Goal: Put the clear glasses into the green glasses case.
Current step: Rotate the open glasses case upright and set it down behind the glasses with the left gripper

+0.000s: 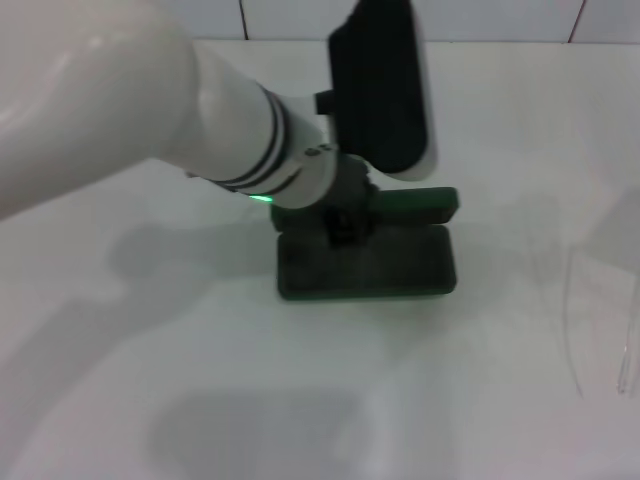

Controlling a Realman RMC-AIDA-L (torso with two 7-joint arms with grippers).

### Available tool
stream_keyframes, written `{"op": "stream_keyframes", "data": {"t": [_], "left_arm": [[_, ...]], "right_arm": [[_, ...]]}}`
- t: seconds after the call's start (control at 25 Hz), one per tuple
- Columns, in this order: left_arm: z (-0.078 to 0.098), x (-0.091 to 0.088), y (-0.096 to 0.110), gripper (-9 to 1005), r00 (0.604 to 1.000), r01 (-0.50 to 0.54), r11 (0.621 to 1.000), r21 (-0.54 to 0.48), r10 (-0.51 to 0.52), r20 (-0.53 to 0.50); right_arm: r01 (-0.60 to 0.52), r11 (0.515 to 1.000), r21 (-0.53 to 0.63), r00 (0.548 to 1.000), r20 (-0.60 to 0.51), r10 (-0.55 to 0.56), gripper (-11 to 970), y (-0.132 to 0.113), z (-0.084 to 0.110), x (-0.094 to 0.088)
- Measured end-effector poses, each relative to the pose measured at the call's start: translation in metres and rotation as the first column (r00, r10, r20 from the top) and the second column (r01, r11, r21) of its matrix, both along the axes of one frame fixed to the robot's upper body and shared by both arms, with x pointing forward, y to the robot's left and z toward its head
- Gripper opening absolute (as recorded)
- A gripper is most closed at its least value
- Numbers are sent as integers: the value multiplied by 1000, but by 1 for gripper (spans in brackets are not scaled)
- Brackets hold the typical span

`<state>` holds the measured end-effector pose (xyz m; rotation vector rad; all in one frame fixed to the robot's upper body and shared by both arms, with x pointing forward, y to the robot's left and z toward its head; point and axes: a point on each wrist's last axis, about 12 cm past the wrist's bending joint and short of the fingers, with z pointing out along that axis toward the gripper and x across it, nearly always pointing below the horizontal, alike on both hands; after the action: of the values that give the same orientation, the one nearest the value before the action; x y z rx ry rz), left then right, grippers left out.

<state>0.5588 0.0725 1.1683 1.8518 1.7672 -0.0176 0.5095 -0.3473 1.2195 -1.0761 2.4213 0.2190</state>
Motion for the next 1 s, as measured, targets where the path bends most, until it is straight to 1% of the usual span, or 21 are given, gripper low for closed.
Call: {"op": "stream_keyframes", "data": {"t": [0.16, 0.32, 0.6, 1.0], "left_arm": [[-1, -1, -11, 208, 999, 32, 999, -8, -32, 27], [-5, 0, -17, 213, 999, 44, 999, -4, -44, 9], [-7, -1, -17, 220, 999, 45, 999, -3, -45, 3], [-8, 1, -15, 231, 1000, 18, 1000, -23, -17, 15]], "right_arm": [[12, 1000, 8, 1000, -2, -12, 100, -5, -2, -4], [15, 1000, 11, 1000, -1, -15, 100, -7, -2, -4], [12, 1000, 24, 1000, 2, -12, 100, -7, -3, -3], [9, 1000, 25, 1000, 5, -9, 100, -6, -2, -2]]}}
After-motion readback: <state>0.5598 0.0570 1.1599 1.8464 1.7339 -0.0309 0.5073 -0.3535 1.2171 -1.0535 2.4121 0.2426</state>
